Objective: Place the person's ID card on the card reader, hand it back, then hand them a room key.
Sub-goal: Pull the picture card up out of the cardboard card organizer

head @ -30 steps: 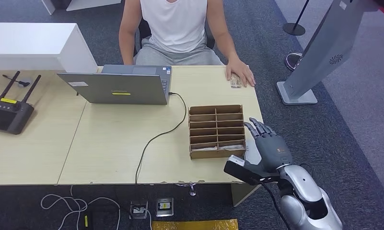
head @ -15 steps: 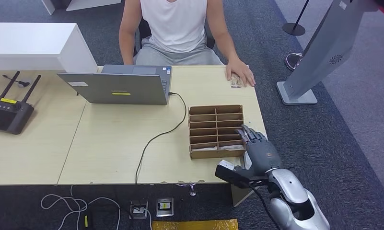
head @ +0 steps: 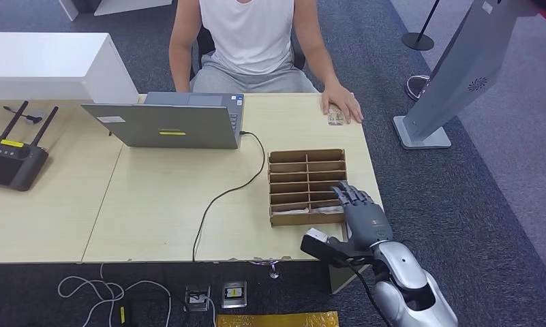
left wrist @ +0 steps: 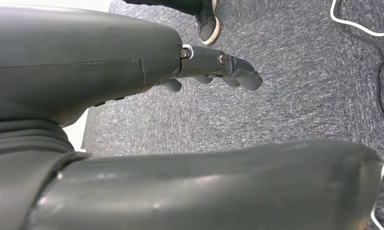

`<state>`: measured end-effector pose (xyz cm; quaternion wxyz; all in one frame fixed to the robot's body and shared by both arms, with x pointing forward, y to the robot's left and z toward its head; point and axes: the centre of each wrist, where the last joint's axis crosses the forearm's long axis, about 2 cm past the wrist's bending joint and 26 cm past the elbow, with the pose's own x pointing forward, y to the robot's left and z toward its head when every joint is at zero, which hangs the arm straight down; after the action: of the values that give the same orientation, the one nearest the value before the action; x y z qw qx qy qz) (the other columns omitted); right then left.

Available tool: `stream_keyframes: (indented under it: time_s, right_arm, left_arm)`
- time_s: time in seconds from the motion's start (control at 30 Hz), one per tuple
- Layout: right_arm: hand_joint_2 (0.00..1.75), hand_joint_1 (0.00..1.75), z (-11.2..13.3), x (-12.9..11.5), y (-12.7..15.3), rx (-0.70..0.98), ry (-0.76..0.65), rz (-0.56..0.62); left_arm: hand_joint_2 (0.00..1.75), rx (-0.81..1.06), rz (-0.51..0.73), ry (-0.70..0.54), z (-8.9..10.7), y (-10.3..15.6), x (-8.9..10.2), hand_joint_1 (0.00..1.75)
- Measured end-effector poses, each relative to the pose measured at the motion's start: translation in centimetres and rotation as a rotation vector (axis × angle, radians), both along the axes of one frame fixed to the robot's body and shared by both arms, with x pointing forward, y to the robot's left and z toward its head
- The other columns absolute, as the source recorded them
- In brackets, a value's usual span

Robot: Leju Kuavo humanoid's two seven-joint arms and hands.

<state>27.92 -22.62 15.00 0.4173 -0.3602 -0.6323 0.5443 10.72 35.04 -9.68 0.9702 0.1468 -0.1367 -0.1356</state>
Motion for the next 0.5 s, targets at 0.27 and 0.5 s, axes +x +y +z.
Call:
stream_keyframes:
  time_s: [0.27, 0.5]
  right_arm:
    - [1.75, 0.0, -0.47, 0.38, 0.04, 0.017, -0.037, -0.008]
    - [1.75, 0.0, -0.89, 0.64, 0.33, 0.03, -0.054, -0.003]
  left_arm:
    - [0.0, 0.0, 0.0, 0.0, -0.01, -0.05, 0.0, 0.0]
    - [0.0, -0.002, 0.001, -0.001, -0.02, -0.23, 0.0, 0.0]
